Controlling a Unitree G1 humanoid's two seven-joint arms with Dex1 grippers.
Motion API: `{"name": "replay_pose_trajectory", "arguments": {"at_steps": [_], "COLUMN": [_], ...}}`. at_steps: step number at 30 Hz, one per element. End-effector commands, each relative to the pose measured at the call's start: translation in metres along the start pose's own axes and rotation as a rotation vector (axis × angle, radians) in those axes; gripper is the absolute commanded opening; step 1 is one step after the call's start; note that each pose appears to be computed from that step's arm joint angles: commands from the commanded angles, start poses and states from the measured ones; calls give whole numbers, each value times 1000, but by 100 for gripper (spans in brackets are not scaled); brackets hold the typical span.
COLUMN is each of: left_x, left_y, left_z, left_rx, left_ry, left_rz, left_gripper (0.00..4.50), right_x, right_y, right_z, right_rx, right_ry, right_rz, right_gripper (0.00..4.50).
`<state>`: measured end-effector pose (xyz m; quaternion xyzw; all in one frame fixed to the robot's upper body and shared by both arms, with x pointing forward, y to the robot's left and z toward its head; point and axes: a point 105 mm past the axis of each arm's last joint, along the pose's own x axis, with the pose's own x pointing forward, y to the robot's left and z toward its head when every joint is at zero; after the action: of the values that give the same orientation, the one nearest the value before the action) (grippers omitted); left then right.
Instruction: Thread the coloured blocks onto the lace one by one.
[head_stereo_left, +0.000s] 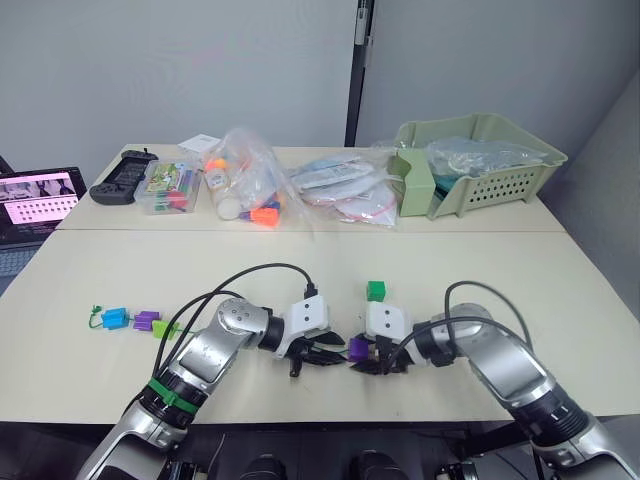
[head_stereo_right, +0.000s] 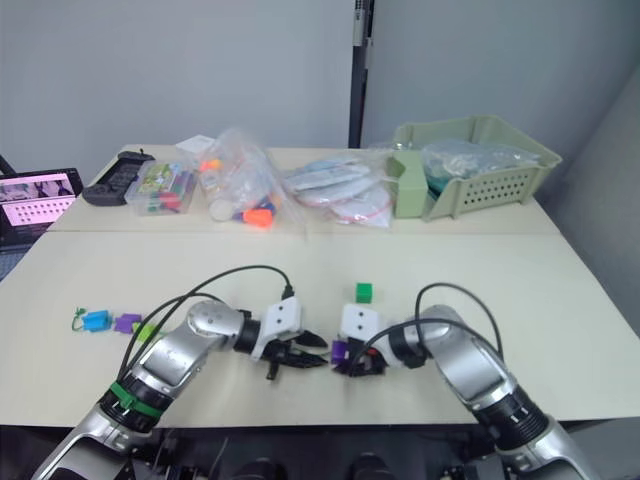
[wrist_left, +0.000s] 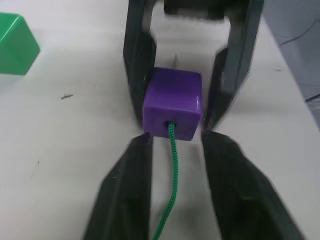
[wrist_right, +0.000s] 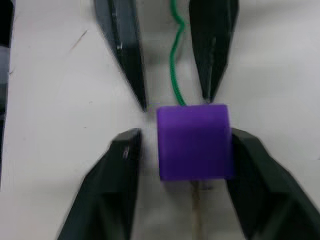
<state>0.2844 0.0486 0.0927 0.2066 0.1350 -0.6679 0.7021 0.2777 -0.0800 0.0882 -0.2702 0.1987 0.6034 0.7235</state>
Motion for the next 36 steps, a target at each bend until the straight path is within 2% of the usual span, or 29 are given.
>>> {"name": "replay_pose_trajectory", "arguments": {"at_steps": [1,3,11,19,22,27,28,31,36], "left_x": [-4,-2,27,44,45,44,44,42,40], "left_y": [4,4,7,9,7,6,6,5,5], "left_z": [18,22,31,19,23,23,23,23,23], "left_rx": [85,126,191,183,159,163,164,166,166], "left_ry": [-2,18,60,131,106,105,106,105,104], "left_rz": [10,4,0,-4,-26,-34,-34,-37,-40], "left_gripper": [315,377,377,377,298,131,121,121,121], "right_x": [-7,-17,-47,-44,-42,-41,-41,-43,-45], "right_y": [2,4,6,0,0,-1,-2,-3,-3], "right_z": [8,7,-11,-14,-15,-22,-24,-27,-30], "right_rx": [0,-1,20,26,27,38,39,39,33], "right_ry": [-32,-31,8,8,8,16,19,22,16], "right_rz": [-12,-28,-97,-117,-114,-112,-112,-118,-125], "right_gripper": [393,450,450,450,450,450,450,367,193]}}
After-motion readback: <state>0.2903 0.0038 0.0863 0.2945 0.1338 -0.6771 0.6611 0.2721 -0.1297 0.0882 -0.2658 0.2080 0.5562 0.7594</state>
